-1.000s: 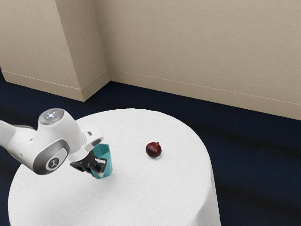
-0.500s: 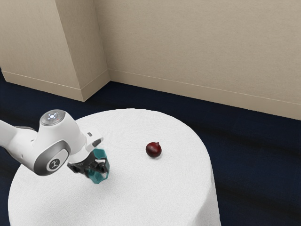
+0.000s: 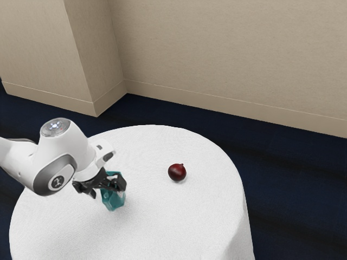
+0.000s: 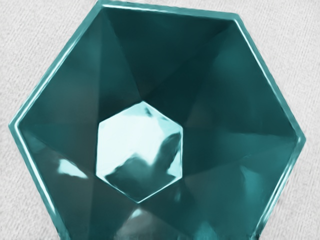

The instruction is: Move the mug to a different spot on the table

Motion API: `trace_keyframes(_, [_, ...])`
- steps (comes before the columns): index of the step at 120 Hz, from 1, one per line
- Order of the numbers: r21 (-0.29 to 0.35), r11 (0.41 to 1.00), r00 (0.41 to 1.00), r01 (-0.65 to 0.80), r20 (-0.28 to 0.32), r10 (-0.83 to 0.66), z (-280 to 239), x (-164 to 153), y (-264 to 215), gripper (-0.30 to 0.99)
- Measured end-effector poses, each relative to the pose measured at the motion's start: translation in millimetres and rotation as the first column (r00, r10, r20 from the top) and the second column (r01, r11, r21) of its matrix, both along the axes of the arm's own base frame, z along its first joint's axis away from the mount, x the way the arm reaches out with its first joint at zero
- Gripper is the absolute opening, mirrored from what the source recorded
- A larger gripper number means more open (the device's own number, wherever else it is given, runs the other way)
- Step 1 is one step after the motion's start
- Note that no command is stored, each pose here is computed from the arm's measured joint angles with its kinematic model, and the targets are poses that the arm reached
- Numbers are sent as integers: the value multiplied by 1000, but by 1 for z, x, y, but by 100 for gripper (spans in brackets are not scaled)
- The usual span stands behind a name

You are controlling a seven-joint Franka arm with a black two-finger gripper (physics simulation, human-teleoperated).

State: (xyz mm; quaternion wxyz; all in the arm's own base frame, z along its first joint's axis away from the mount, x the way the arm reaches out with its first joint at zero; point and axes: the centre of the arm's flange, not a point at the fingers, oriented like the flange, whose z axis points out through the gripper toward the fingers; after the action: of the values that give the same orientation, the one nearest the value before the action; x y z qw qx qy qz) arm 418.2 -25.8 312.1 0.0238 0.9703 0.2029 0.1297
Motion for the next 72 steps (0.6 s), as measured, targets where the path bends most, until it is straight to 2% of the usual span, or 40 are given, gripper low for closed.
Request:
trace_keyframes(19, [-3,1000,1000,-14,22,14,29,0,3,68])
trace_keyframes(32, [-4,998,997,-55,45,55,54,14,19,69])
trace_keyframes(48, [5,996,993,-85,88,84,128,66,35,69])
trace_keyframes(58, [27,996,991,-84,105,81,193,118,42,69])
trace_keyframes(64, [43,996,993,-74,98,70,226,138,44,69])
trace_keyframes(72, [62,997,997,-52,60,49,245,149,45,69])
